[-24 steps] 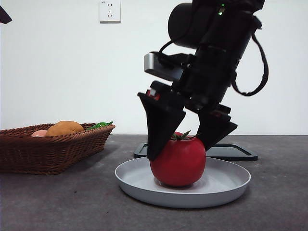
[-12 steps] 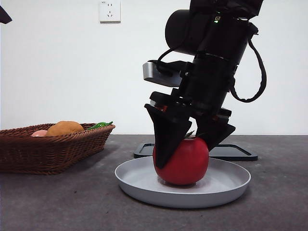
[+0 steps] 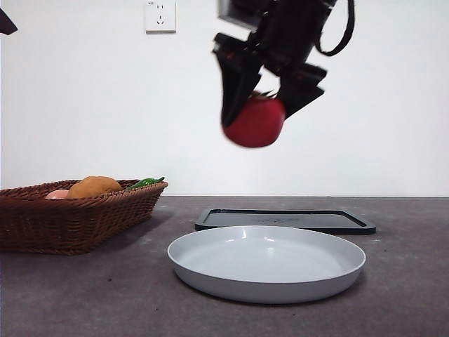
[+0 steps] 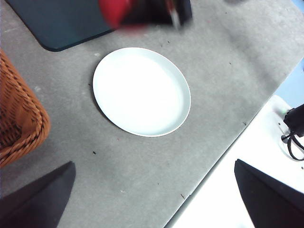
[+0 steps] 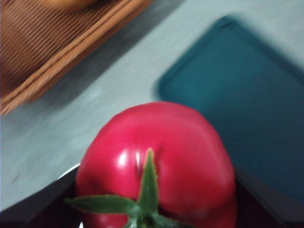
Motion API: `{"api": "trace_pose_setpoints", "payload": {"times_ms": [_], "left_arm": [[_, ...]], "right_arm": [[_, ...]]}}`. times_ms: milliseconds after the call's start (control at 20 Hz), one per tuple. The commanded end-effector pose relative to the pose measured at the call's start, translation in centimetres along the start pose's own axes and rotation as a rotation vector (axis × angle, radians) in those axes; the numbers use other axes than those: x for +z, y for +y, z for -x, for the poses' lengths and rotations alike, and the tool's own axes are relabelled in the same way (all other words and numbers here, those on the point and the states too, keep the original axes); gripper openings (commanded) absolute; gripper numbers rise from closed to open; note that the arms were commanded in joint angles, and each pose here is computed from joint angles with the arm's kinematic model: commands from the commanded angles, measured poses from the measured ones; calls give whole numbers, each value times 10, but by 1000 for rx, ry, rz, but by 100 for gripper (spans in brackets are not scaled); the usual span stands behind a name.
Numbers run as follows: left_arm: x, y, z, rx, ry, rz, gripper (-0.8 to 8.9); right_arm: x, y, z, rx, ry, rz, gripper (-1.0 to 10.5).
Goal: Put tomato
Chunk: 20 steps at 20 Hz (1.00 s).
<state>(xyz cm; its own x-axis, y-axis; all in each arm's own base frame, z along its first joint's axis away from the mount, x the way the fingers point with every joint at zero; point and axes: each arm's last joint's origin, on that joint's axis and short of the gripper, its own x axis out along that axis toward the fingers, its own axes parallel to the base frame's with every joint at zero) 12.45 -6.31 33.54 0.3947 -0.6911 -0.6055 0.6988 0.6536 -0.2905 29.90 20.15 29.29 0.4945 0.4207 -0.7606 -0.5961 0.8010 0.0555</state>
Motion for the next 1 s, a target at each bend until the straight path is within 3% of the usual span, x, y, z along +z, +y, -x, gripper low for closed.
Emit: {"api": "trace_pose_setpoints", "payload": {"times_ms": [50, 200, 400, 700, 1000], "left_arm": [[4, -1, 2, -6, -14, -19, 531], [4, -1, 2, -6, -14, -19, 531], [4, -1, 2, -6, -13, -17, 531], [4, -1, 2, -7, -12, -13, 531], [4, -1, 2, -7, -11, -11, 531]], "right_arm": [[16, -18, -2, -31, -38, -18, 295], [29, -57, -18, -92, -66, -69, 295], [31, -87, -63, -113, -47, -96, 295], [13, -101, -120, -100, 18, -117, 295], [0, -107, -142, -99, 70, -131, 295]]}}
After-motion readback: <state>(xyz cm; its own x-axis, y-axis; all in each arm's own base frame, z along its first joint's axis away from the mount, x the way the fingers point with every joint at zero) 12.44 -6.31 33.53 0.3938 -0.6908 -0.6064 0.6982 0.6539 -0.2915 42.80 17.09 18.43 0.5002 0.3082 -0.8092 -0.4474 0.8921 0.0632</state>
